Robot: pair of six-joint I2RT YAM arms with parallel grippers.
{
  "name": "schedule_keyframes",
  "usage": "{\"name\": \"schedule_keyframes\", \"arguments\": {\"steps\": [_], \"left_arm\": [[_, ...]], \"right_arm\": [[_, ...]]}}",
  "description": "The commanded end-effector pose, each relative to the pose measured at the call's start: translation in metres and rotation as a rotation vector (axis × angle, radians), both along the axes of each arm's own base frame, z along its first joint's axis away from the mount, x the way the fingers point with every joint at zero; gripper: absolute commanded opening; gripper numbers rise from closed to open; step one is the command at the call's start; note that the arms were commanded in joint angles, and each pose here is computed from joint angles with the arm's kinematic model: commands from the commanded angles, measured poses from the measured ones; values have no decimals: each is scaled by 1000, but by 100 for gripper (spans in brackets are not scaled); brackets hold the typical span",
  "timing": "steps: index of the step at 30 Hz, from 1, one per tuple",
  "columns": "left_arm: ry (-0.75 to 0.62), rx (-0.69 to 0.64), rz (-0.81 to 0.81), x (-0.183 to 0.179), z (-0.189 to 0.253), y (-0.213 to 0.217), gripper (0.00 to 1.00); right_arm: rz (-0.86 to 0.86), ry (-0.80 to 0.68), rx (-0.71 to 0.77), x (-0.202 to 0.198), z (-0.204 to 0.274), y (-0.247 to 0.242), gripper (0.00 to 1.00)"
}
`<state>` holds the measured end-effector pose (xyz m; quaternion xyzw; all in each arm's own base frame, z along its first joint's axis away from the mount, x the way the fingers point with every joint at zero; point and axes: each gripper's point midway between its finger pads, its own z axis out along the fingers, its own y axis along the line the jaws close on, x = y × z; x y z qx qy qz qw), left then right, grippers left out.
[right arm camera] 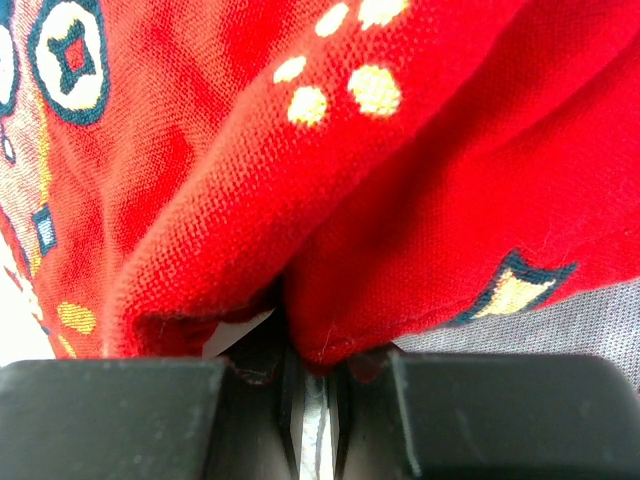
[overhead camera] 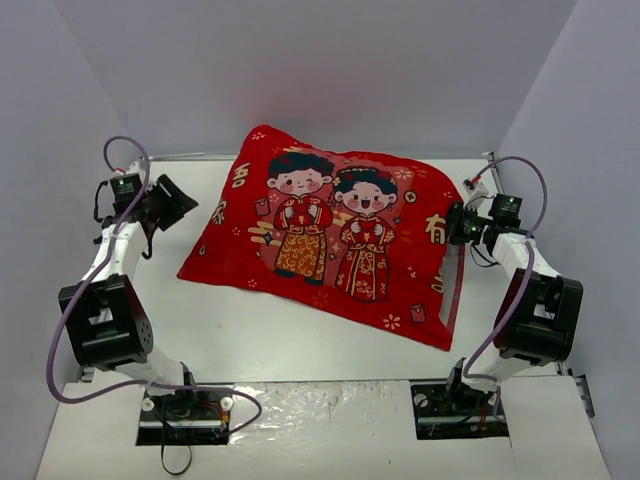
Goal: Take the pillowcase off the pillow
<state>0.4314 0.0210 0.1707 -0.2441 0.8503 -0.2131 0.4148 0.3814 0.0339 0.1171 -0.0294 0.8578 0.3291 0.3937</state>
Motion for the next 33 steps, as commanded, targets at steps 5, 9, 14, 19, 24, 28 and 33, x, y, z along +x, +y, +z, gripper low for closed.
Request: {"name": "schedule_keyframes", "arguments": {"steps": [5, 9, 14, 19, 24, 28, 33], "left_arm": [[-159, -92, -208, 53, 52, -56, 81], [-123, -102, -290, 84, 44, -84, 86], [-57, -145, -319, 110, 8, -104, 86], [-63, -224, -332, 120, -5, -111, 59], [-94, -272, -316, 113, -2, -109, 11], [-156, -266, -199, 90, 11, -71, 2], [-144, -257, -50, 44, -4, -12, 2]], "right_arm": [[52, -39, -53, -2, -2, 0, 0], [52, -21, -58, -4, -9, -2, 0], [51, -18, -63, -4, -9, -4, 0], [49, -7, -67, -6, -11, -6, 0], [39, 1, -69, -7, -13, -9, 0], [38, -23, -95, -2, -5, -13, 0], [22, -12, -113, -3, 2, -17, 0]]}}
